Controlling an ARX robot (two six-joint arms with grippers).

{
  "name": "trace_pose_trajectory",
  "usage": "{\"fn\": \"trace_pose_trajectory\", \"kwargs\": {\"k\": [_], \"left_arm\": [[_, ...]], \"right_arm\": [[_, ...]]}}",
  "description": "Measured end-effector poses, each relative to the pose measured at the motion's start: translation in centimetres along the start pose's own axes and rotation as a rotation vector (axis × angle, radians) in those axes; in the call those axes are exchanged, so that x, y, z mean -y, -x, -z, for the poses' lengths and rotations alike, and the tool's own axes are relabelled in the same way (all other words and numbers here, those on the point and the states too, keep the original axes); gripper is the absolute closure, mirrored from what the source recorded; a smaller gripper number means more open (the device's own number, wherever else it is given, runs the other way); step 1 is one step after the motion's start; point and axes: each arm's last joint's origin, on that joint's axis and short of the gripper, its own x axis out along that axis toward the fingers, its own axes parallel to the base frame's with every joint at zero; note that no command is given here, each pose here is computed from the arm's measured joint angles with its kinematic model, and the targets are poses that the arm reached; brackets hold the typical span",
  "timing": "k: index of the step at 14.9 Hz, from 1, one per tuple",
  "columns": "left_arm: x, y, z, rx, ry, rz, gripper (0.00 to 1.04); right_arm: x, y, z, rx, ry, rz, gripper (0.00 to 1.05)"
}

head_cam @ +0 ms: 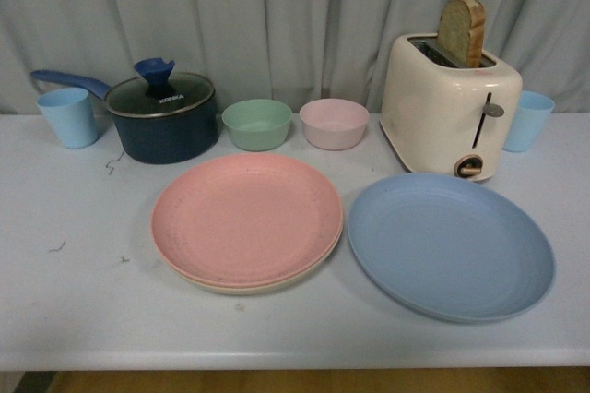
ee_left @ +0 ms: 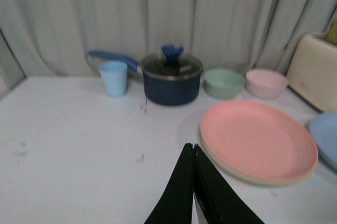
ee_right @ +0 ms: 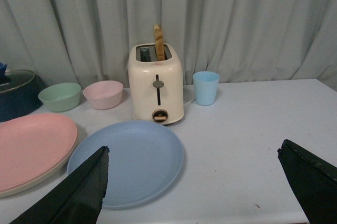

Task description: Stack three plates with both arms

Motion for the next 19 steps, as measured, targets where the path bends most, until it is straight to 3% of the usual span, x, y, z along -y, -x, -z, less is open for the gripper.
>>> {"fn": "trace_pose_trajectory", "kwargs": {"k": [1, 3, 4, 5, 8, 10, 13, 19], "left_arm": [[0.0, 0.2, -0.6, 0.052, 0.000, -0.001, 1.03], [0.0, 0.1, -0.2, 0.026, 0.000, -0.001, 0.99], [0.0, 0.1, -0.2, 0.028, 0.000, -0.001, 0.87], [0.0, 0.1, -0.2, 0.030, 0.000, 0.001, 0.74], [0.0, 0.1, -0.2, 0.029, 0.000, -0.001, 0.38], [0.0, 0.1, -0.2, 0.029, 0.000, -0.001, 0.07], [0.0, 0.1, -0.2, 0.029, -0.001, -0.001, 0.07], [0.0, 0.1, -0.2, 0.029, -0.001, -0.001, 0.07]], "right_arm": [[0.0, 0.0, 0.0, 0.000, 0.000, 0.000, 0.06], [0.0, 0.0, 0.0, 0.000, 0.000, 0.000, 0.06], [0.0, 0.0, 0.2, -0.079, 0.014, -0.022, 0.06], [0.2, -1.0, -0.1, -0.269, 0.049, -0.074, 0.06], [1.4, -8.4, -3.3, -0.392, 0.059, -0.028, 0.06], [3.1, -15.1, -1.4, -0.610, 0.017, -0.012, 0.06], [4.1, -20.9, 1.4, -0.723, -0.007, -0.022, 0.06], [3.9, -22.9, 3.9, -0.763, 0.000, -0.028, 0.06]]}}
